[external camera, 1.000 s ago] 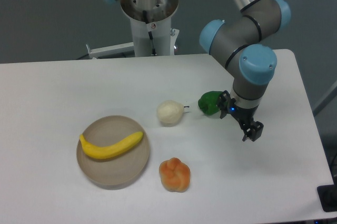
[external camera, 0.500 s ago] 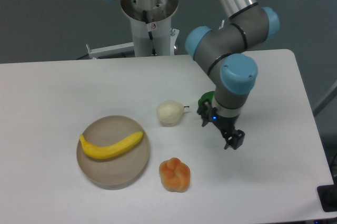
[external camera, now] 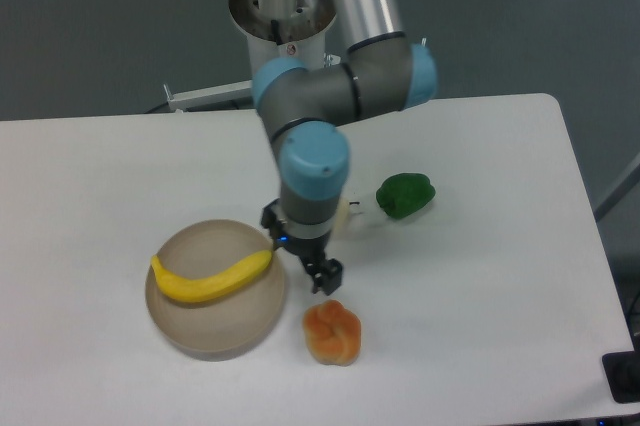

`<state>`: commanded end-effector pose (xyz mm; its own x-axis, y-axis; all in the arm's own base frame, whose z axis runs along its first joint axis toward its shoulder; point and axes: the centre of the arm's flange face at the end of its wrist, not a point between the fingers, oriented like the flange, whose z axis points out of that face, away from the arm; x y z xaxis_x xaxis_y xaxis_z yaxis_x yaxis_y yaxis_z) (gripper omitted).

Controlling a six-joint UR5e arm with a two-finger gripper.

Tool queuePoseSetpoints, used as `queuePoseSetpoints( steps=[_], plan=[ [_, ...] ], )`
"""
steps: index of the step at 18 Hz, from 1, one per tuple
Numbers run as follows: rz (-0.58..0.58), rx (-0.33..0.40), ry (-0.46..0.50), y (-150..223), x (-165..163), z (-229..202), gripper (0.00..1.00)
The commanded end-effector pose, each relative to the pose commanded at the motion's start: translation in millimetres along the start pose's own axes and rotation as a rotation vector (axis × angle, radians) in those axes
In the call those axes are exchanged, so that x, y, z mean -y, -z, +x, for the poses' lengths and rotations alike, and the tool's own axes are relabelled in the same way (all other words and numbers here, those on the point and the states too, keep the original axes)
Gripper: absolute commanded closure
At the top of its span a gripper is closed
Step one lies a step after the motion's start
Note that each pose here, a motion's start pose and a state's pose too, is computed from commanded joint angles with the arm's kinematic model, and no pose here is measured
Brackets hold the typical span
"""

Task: Pick up the banana from the plate
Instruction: 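Move the open gripper from beside the green pepper over the yellow banana, then lower the gripper onto the banana on the plate and close it, then lift the banana off the plate and carry it beside the green pepper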

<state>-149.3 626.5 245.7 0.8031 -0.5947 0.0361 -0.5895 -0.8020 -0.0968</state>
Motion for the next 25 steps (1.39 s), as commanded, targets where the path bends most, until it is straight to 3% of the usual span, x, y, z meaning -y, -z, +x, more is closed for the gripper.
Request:
queuePoseSetpoints(
  steps=[4, 10, 12, 13, 15, 19, 25],
  plan=[
    [-0.025, -0.047, -0.025, -32, 20, 16, 0.00],
    [-0.042, -0.063, 0.036, -62, 36, 26, 0.01],
    [-0.039, -0.057, 0.046, -62, 37, 25, 0.22],
    [-0.039, -0.057, 0.046, -63, 38, 25, 0.41],
    [-0.036, -0.051, 0.058, -59, 39, 23, 0.59],
    [-0.024, -0.035, 0.080, -50, 42, 20, 0.70],
    [0.029, 0.010, 0.092, -5, 35, 11, 0.71]
  ],
)
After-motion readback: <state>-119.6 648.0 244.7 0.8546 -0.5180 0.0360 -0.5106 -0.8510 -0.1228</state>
